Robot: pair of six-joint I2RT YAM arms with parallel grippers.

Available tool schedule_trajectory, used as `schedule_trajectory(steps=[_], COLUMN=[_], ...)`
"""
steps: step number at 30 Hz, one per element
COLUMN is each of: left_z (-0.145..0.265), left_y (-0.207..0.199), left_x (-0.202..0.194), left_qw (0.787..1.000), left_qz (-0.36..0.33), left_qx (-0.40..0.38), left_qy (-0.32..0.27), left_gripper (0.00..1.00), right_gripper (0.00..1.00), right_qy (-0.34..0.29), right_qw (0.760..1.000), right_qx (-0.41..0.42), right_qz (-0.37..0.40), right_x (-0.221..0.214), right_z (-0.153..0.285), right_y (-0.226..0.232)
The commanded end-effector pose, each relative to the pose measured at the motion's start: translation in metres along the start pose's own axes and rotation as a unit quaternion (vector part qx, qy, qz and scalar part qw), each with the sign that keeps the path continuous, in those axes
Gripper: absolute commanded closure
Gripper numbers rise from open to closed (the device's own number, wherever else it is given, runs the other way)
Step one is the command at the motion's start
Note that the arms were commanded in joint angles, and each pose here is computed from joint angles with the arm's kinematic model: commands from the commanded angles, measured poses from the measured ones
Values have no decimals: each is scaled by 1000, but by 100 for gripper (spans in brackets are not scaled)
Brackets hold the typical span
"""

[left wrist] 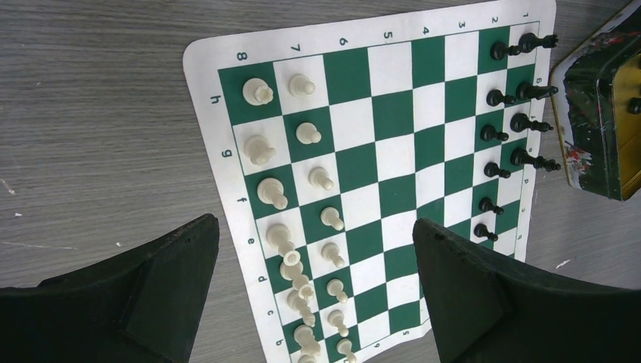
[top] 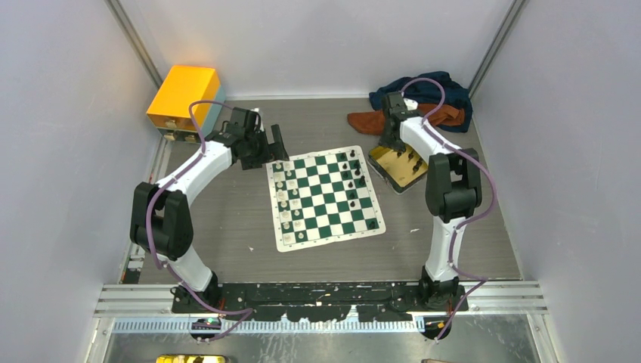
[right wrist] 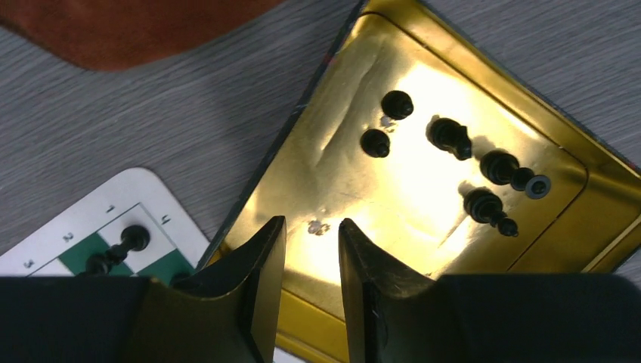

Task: Set up the chess pieces on the board
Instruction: Pick up the chess piece from the storage box.

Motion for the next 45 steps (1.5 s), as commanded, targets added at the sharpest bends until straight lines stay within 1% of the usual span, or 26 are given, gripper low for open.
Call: schedule_trajectory(steps=[1,21,45], left_z=[3,-3,-11], left_y=[-5,-5,-3], left_x=[11,12,12], left_qw=[1000,1000,1000], left_qz=[-13,-19,-20], left_qx=[-9,-10,-9], left_qy=[-20,-11,-5], left_gripper=[0,0,0], right_gripper=[62,62,62], right_qy=[-41,-22,-15], right_qw=[998,998,998], right_qx=[-1,-26,-28], right_qz=[-45,-58,-58], right_x=[29,26,30], right_z=[0,-27,-40], right_y=[-5,-23,-26])
Point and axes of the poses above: each gripper's point midway between its finger pads, its own z axis back along the fingers, its own y axis along the line the jaws close on, x = y × z, the point moved 6 cm from there along z, back along the fingers, and after that the axes turned 9 degrees about -z, right-handed, at the moved point
